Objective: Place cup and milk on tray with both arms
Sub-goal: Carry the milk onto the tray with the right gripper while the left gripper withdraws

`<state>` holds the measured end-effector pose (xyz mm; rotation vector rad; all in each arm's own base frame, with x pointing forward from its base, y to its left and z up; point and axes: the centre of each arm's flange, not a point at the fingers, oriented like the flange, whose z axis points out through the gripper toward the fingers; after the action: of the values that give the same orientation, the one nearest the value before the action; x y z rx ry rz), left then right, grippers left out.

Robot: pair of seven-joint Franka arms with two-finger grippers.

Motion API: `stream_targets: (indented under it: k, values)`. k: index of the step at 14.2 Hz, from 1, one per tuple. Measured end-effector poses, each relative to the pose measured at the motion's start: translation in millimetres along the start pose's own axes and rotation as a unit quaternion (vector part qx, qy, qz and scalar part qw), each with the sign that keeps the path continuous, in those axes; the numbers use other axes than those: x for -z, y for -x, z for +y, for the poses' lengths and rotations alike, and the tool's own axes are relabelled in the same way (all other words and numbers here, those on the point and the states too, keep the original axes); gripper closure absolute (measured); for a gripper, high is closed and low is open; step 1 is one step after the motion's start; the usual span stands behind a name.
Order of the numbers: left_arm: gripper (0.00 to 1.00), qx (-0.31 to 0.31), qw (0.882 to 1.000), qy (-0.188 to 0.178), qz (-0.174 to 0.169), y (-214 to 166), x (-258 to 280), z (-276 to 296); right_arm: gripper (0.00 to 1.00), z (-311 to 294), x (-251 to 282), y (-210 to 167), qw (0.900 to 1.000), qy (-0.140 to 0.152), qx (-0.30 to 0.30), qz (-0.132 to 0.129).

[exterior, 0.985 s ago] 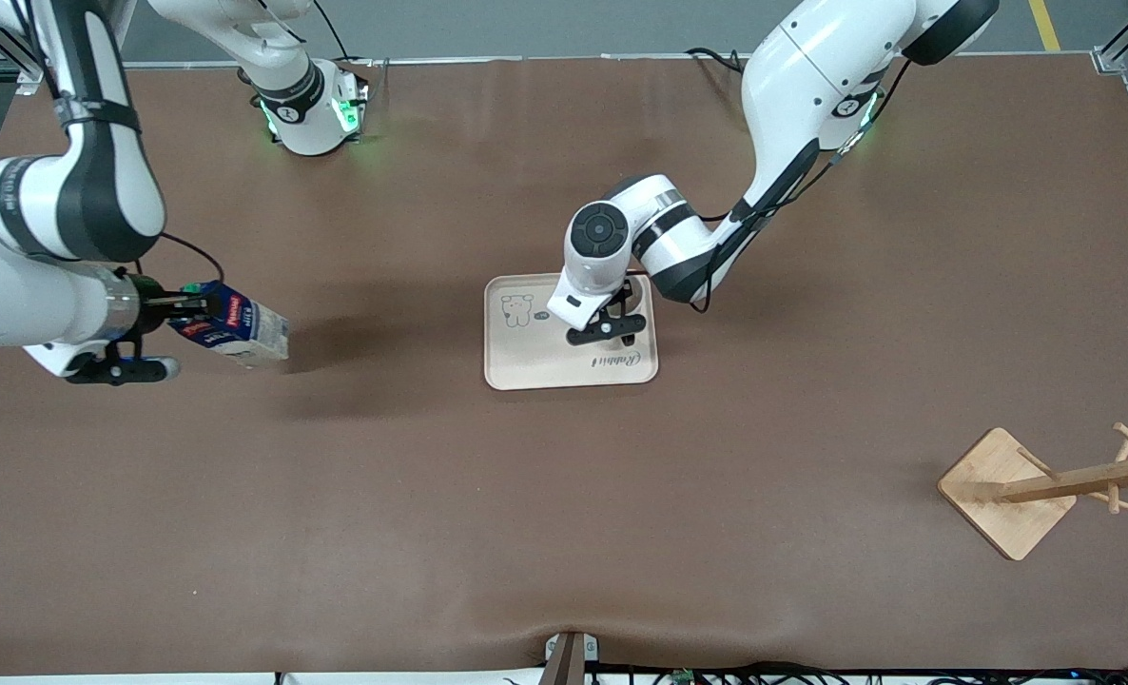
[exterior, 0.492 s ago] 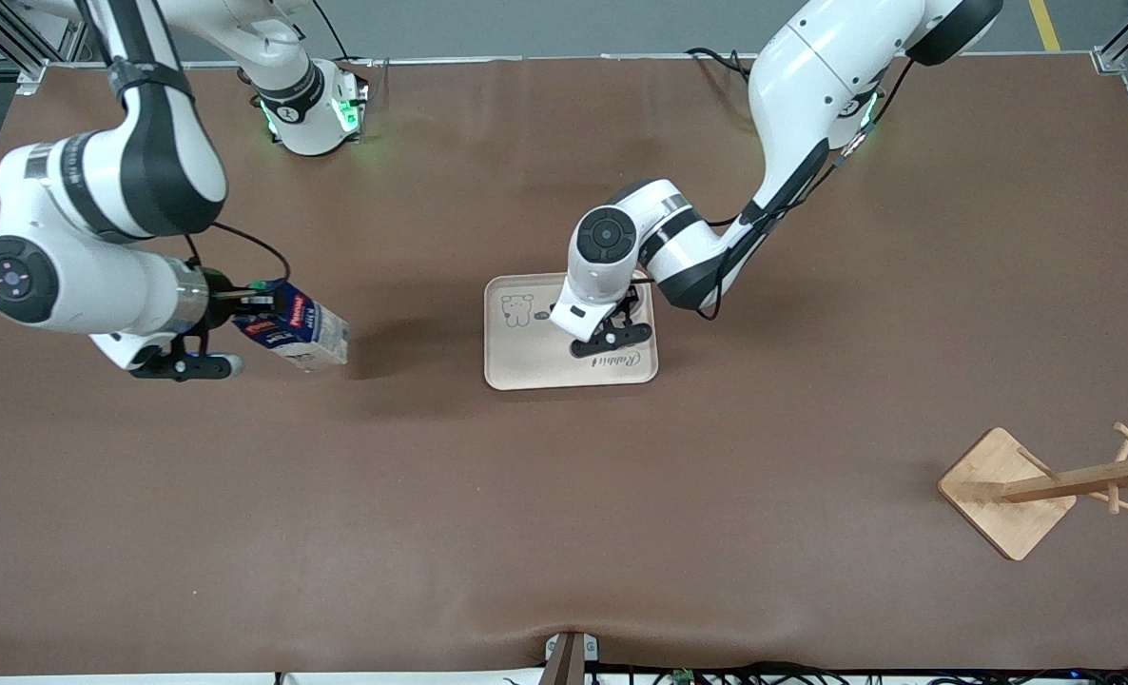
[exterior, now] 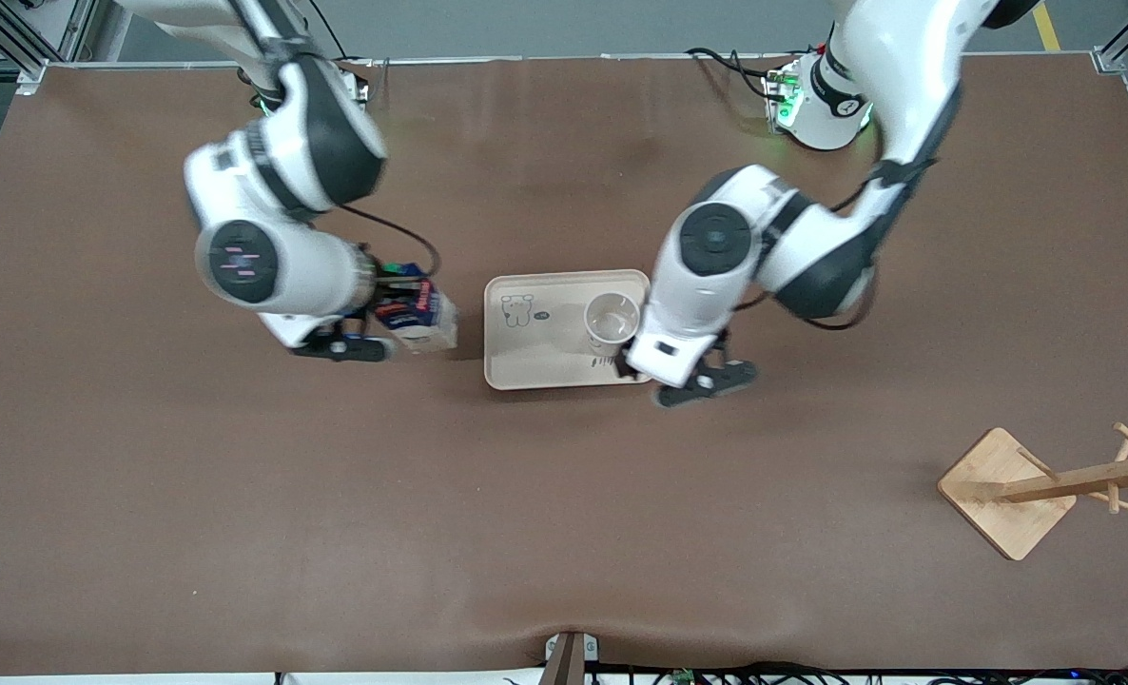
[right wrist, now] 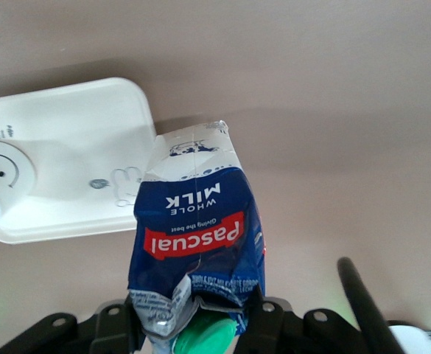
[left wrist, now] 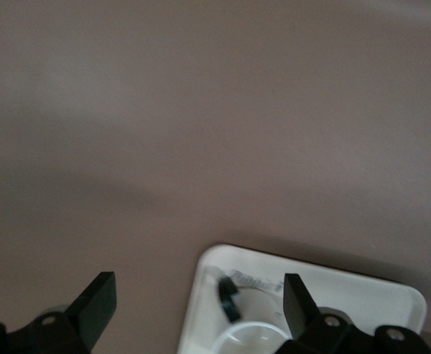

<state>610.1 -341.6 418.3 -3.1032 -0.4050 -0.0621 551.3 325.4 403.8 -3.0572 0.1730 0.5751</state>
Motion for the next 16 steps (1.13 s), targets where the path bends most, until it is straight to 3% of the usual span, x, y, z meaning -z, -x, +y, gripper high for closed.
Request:
stream_targets:
  k: [3, 8, 14, 15, 16]
  values:
    - [0.00, -0.019, 1.000, -0.021, 0.006, -49, 46, -75, 0.48, -65, -32, 1, 1.000, -0.005, -0.031, 0.002]
    - [0.00, -0.021, 0.999, -0.047, 0.016, -93, 110, -196, 0.48, -94, -60, 0, 0.999, 0.000, -0.039, 0.001]
    - [0.00, -0.038, 0.996, -0.070, 0.024, -73, 187, -257, 0.48, -99, -68, 0, 0.998, -0.003, -0.054, -0.009]
    - [0.00, -0.045, 0.997, -0.066, 0.023, -69, 198, -265, 0.45, -99, -67, 0, 0.998, -0.003, -0.055, -0.009]
    - [0.00, -0.052, 0.997, -0.061, 0.022, -66, 208, -276, 0.35, -99, -67, 0, 0.998, -0.004, -0.055, -0.009]
